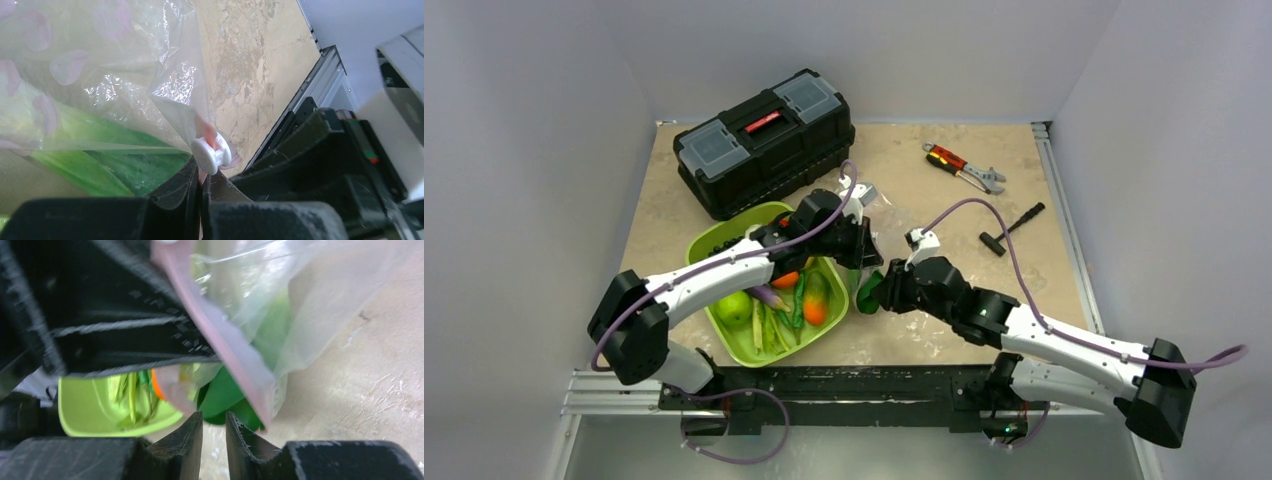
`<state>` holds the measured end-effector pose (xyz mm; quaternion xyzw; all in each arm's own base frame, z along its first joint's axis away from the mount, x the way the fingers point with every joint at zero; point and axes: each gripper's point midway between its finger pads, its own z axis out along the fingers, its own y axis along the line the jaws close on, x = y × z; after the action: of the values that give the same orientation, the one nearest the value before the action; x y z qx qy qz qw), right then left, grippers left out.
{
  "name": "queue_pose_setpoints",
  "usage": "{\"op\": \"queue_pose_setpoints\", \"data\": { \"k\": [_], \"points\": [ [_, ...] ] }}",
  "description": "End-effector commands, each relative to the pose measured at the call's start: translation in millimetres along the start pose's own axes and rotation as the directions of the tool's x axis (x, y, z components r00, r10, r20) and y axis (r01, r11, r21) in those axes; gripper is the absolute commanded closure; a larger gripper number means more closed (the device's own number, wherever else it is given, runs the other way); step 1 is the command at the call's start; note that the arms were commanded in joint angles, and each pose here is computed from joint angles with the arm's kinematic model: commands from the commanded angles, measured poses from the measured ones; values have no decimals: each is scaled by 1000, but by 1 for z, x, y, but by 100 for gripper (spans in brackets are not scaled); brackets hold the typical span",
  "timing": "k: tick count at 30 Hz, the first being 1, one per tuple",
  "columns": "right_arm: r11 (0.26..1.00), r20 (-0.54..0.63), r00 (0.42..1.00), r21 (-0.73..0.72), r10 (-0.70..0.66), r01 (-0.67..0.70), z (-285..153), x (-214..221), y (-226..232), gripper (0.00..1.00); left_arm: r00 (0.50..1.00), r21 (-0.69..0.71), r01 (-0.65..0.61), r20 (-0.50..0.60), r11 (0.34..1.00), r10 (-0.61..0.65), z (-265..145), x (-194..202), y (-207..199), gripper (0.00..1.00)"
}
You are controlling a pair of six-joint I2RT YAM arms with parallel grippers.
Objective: Place the food in the zip-top bag and seal the zipper
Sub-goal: Place the fake vegetable in the zipper food storage bag.
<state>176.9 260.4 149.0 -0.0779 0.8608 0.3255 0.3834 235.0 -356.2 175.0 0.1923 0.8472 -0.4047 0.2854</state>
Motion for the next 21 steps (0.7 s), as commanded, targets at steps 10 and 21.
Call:
{"op": "queue_pose_setpoints", "data": {
  "k": [10,21],
  "points": [
    [995,298,954,76,42,-67,13,-66,-2,68,995,110,-43,91,993,33,-21,-26,-32,100],
    [983,305,952,177,-4,-53,9,-65,-30,61,995,129,-39,101,991,26,-26,-33,-35,100]
  ]
}}
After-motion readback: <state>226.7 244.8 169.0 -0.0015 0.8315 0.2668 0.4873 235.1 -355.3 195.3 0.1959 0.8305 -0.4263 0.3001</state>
